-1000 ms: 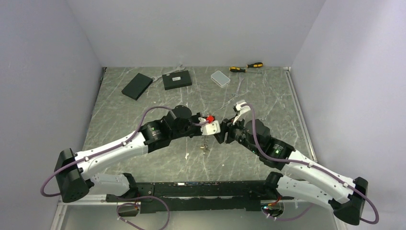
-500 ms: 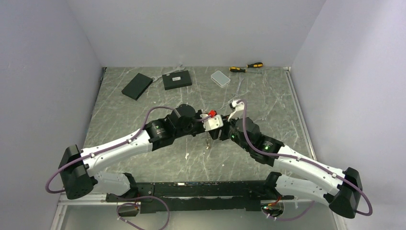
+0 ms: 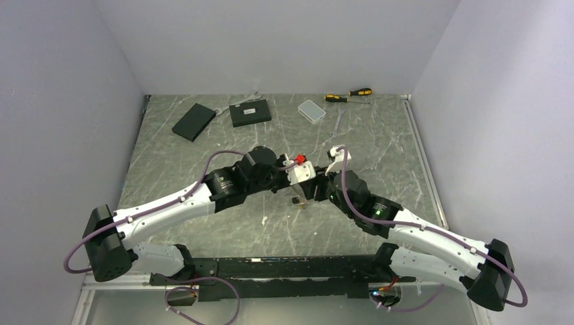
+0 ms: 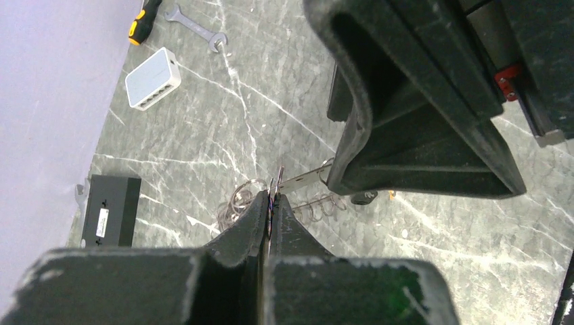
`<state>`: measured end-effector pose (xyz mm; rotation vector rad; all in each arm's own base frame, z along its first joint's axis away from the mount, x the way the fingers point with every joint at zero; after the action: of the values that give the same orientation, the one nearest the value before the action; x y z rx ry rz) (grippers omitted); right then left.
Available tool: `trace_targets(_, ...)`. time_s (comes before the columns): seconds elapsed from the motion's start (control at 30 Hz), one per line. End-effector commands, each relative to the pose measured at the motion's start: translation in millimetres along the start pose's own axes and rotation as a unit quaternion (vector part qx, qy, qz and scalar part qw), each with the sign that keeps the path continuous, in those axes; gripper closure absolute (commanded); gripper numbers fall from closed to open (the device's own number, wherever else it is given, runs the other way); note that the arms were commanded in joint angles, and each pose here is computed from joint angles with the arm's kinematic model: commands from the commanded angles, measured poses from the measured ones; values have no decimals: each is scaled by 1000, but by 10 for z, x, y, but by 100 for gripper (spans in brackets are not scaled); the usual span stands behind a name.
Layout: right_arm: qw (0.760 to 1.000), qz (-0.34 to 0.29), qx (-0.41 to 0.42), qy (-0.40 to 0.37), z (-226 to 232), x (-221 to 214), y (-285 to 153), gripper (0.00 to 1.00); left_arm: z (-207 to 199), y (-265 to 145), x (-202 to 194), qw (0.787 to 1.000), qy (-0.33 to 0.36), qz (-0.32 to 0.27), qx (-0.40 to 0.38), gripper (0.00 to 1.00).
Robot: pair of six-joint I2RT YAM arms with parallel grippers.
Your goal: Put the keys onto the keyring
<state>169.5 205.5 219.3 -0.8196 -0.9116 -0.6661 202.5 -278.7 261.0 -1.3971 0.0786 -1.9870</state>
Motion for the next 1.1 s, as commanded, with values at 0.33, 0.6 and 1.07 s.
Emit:
trace_targets(0.33,980,-27,113,-159,90,279,-415,46,110,-242,316,998,39,-42,-18,100)
trace_targets(0.6,920,-69,269,-275,271,324,-709,45,65,-286,383,995,57,-62,-51,100)
trace_targets(1.07,877,-113,253,-391,290,531,-599,50,-20,-400,446,989,68,-99,-89,100)
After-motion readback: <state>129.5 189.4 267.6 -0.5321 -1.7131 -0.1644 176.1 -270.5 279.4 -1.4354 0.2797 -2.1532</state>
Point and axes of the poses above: each gripper's point midway between its finger pads, its own y axis out along the fingers, its own z axis along the line the jaws close on, x = y × z, the point moved 7 cm from there along -y, back along the fingers
